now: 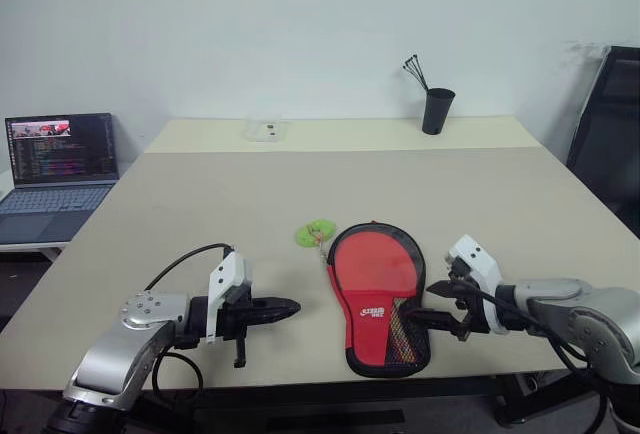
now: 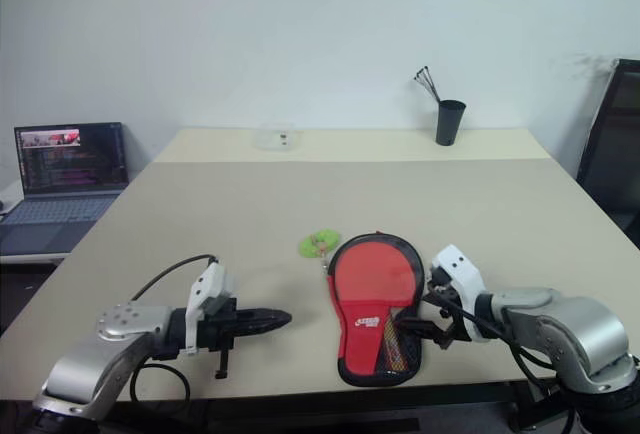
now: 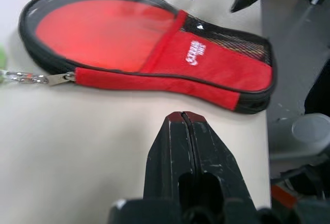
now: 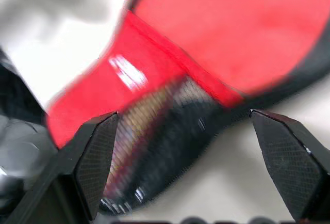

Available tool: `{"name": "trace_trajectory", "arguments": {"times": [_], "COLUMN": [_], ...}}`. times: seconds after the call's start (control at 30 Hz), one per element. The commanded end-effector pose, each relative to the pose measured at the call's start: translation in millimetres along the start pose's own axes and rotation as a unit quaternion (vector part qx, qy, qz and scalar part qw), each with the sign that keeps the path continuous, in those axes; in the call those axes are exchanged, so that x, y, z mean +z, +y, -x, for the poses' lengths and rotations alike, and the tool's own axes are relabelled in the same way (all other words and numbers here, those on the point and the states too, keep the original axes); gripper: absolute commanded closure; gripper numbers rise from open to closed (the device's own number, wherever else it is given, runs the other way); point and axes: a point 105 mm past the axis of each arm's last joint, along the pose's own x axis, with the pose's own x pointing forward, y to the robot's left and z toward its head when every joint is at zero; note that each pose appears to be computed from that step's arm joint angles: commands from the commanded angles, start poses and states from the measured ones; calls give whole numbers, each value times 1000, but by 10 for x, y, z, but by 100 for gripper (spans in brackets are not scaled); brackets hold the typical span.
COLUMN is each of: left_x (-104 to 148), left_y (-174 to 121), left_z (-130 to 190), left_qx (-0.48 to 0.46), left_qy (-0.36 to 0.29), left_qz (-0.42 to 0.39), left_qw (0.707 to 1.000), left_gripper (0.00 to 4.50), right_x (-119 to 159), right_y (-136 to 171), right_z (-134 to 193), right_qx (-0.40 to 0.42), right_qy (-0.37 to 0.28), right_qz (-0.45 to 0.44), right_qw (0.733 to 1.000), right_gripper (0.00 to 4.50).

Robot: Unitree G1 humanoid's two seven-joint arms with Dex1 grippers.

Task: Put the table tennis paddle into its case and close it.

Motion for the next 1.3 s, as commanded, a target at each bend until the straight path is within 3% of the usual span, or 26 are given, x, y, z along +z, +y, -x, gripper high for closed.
{"name": "trace_trajectory", "arguments": {"times": [0.03, 0.17, 0.5, 0.53, 0.83, 1.3], "left_x": [157, 218, 370, 378, 359, -10], "left_y": [283, 495, 1052, 1114, 1394, 1358], "left_z": [27, 2, -310, -348, -625, -782], "left_qx": [75, 126, 228, 239, 252, 206], "left_qy": [-24, -32, -29, -24, -2, 79], "left_qz": [-21, -25, 14, 16, 70, 62], "left_qw": [997, 991, 973, 970, 965, 973], "left_gripper": [450, 371, 21, 6, 6, 6], "right_x": [430, 465, 393, 394, 337, 280], "right_y": [92, 79, -5, -8, 19, 80], "right_z": [-46, -245, -531, -547, -591, -647], "right_qx": [26, 16, -11, -13, -22, -30], "right_qy": [-93, -99, -91, -92, -96, -99], "right_qz": [30, 43, 68, 68, 60, 54], "right_qw": [995, 994, 993, 993, 993, 993], "right_gripper": [4, 0, 0, 0, 0, 0]}}
